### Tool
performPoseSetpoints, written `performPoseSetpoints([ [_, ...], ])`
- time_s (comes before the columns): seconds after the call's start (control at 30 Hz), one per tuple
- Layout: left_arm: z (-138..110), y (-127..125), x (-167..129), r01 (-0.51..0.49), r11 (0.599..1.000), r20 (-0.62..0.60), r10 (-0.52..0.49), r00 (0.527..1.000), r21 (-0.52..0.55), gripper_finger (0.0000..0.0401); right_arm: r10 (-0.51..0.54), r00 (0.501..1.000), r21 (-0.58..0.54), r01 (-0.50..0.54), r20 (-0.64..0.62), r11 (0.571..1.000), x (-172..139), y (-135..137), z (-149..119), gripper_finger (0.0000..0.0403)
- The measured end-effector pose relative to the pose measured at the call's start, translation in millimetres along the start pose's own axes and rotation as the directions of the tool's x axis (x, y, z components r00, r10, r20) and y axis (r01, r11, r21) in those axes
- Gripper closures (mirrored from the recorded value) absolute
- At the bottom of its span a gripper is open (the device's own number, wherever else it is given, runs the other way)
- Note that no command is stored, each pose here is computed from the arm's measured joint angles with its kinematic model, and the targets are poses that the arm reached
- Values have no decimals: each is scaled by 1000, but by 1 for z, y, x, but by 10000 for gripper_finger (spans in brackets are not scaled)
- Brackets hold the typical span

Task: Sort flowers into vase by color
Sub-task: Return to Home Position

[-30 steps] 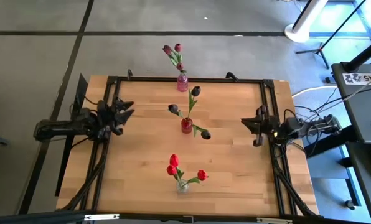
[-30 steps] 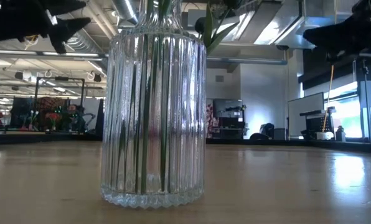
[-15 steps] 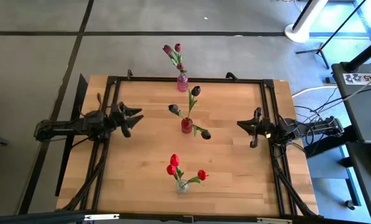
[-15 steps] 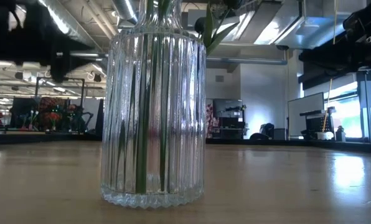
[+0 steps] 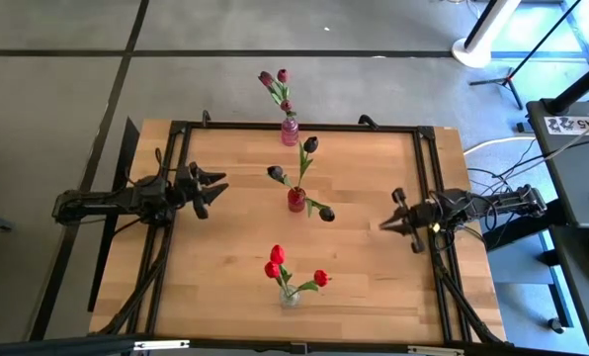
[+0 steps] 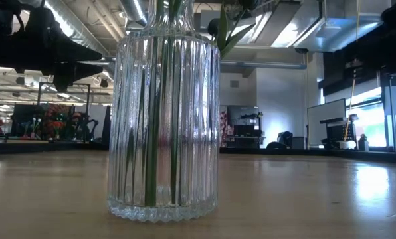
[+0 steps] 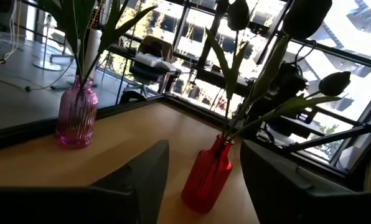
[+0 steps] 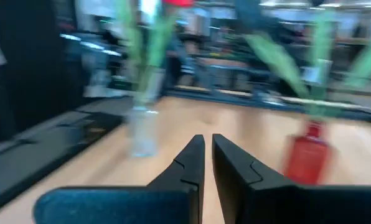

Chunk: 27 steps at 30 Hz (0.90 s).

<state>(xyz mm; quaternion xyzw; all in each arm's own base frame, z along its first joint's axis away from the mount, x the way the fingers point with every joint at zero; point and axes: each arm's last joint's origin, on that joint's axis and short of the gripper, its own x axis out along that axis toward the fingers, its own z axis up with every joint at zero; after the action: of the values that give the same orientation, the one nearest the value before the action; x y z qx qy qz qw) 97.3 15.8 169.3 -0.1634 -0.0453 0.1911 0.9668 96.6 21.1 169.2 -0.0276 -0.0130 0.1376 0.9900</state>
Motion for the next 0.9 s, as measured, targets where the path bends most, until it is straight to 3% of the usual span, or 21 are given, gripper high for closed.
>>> performPoseSetpoints([
  [0.2,0,0,0,0,1000,1,0,1000,0,206,287,957,-8,-287,43,958,-1,8,3,370],
  [0.3,0,0,0,0,1000,1,0,1000,0,206,305,951,-11,-305,46,952,-1,9,3,370],
  [0.37,0,0,0,0,1000,1,0,1000,0,206,246,968,-36,-244,50,969,-1,7,4,370],
  [0.47,0,0,0,0,1000,1,0,1000,0,206,58,997,-35,-56,56,998,0,1,5,370],
  [0.63,0,0,0,0,1000,1,0,1000,0,206,-138,989,-25,139,45,990,0,-4,5,370],
  [0.9,0,0,0,0,1000,1,0,1000,0,206,-181,983,-27,181,13,983,0,-5,2,370],
])
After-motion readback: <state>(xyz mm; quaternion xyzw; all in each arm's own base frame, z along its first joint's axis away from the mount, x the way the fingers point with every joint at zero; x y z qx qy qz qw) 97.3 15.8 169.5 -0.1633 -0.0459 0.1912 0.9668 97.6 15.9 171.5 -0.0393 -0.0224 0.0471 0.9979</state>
